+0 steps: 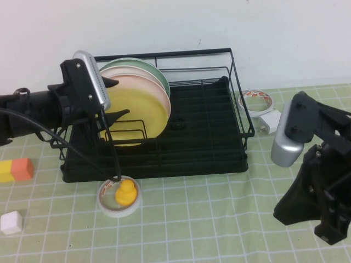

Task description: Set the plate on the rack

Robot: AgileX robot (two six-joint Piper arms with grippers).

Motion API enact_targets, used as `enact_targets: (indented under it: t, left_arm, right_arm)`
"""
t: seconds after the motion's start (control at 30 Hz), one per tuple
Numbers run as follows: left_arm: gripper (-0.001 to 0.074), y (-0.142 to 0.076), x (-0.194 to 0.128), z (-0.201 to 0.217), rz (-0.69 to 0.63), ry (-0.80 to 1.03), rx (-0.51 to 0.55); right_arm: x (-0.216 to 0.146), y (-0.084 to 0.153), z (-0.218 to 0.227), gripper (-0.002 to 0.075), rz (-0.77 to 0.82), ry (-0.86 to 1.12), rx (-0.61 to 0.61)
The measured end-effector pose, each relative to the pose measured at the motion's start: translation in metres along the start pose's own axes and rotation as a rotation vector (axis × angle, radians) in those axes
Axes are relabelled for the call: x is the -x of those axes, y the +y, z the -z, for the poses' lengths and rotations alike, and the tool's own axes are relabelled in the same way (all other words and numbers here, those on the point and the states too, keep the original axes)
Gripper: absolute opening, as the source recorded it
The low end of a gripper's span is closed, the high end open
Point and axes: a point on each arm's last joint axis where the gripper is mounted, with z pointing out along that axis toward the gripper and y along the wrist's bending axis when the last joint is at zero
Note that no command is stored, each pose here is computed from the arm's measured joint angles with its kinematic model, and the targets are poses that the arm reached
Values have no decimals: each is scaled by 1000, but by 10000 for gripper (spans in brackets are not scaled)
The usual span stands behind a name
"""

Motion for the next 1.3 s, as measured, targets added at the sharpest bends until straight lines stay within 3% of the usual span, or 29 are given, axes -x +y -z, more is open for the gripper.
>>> enact_targets:
  t: [0.13, 0.27, 0.37, 0.43, 0.5, 0.6, 0.8, 0.93, 1.1, 1.2, 1.3]
  left_arm:
    - [512, 6, 5, 0, -9, -22, 11]
    - [496, 11, 15, 7, -1, -50, 26]
    - [367, 20, 31, 21, 149, -73, 63]
    - [199, 28, 45, 37, 321, -88, 108]
    - [92, 36, 59, 54, 474, -102, 164]
    - [28, 43, 77, 80, 605, -97, 231]
    - [4, 45, 104, 130, 776, -41, 337]
    - [1, 31, 111, 154, 892, 84, 306]
    - [0, 6, 96, 174, 1051, 428, 251]
    - [0, -5, 82, 183, 1191, 543, 356]
    - [0, -23, 71, 191, 1250, 589, 433]
  right_arm:
    - [-3, 2, 0, 4, -9, 30, 21]
    - [-9, 3, 2, 3, -15, 90, 14]
    - [-16, 2, 11, 3, -29, 139, -70]
    - [-24, 0, 20, 3, -53, 187, -168]
    - [-31, -2, 31, 3, -83, 223, -272]
    - [-43, -1, 48, 2, -130, 252, -428]
    - [-69, 19, 73, 2, -201, 135, -605]
    - [-91, 32, 70, 2, -199, -33, -682]
    - [-127, 50, 52, 1, -180, -174, -714]
    - [-145, 62, 40, 1, -190, -286, -688]
    - [-162, 73, 24, 1, -222, -367, -637]
